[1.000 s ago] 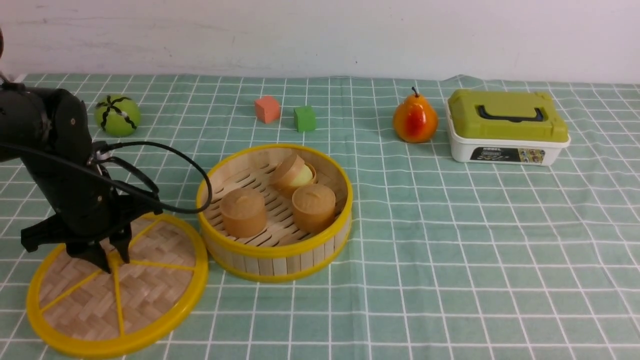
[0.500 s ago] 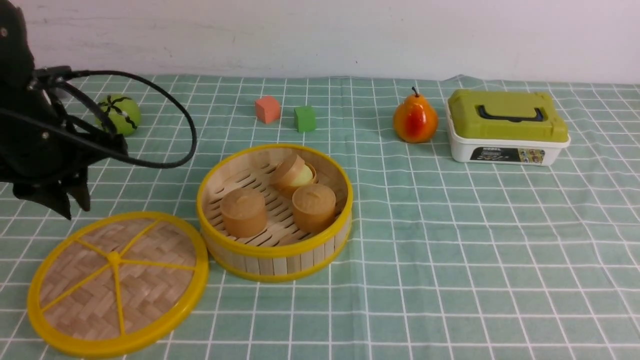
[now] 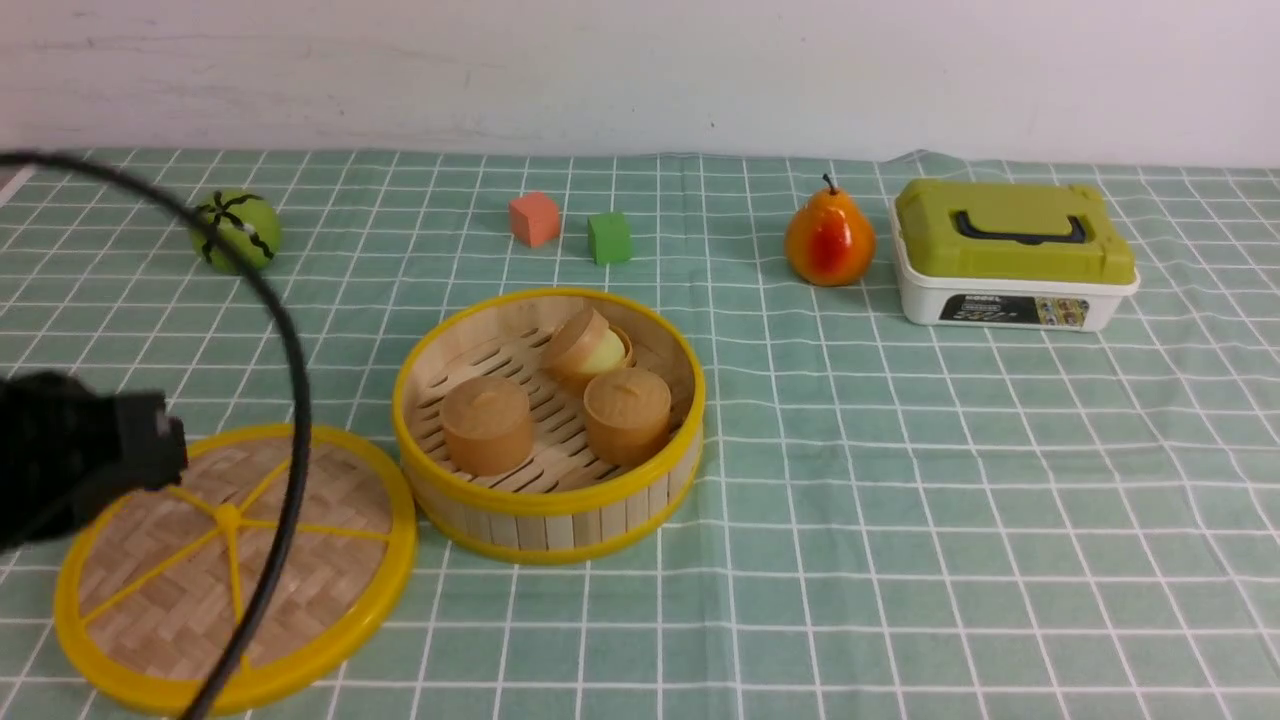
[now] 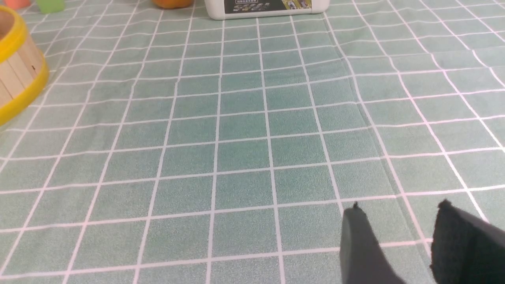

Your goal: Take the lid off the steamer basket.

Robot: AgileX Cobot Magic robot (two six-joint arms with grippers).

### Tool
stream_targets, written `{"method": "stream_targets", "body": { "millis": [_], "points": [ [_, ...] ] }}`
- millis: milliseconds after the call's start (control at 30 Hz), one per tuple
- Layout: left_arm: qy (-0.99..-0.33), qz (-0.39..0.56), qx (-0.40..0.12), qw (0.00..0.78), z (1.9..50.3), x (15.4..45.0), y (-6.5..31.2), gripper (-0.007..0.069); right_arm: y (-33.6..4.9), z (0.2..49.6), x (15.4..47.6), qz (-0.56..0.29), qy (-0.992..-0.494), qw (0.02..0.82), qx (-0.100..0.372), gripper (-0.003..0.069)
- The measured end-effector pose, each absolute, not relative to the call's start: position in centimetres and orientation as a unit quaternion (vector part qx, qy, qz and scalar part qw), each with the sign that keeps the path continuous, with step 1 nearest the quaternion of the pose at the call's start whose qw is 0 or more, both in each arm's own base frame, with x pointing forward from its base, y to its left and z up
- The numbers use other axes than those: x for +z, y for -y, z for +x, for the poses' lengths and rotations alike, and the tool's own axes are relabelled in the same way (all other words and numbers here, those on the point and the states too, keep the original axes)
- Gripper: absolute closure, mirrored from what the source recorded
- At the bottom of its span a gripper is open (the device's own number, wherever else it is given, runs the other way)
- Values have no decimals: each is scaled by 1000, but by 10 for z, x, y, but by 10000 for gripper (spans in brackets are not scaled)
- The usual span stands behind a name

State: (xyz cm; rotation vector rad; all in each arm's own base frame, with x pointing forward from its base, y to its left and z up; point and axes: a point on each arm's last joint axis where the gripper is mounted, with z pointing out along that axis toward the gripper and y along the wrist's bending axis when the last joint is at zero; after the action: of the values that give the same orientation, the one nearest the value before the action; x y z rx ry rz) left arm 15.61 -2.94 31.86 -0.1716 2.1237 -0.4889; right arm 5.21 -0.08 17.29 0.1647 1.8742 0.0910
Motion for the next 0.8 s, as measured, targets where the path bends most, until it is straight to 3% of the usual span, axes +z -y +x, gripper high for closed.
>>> {"method": "stream_targets", "body": {
  "millis": [167,367,800],
  "points": [
    [-799,-71,-190,566,110,285,22,638,1,52,173,71,-805,588,39,418],
    [-745,-62,-198,634,77,283,19,638,1,52,173,71,-805,588,39,418],
    [-729,-63,-201,651,71,286,18,638,1,52,173,71,-805,588,39,418]
  ]
}}
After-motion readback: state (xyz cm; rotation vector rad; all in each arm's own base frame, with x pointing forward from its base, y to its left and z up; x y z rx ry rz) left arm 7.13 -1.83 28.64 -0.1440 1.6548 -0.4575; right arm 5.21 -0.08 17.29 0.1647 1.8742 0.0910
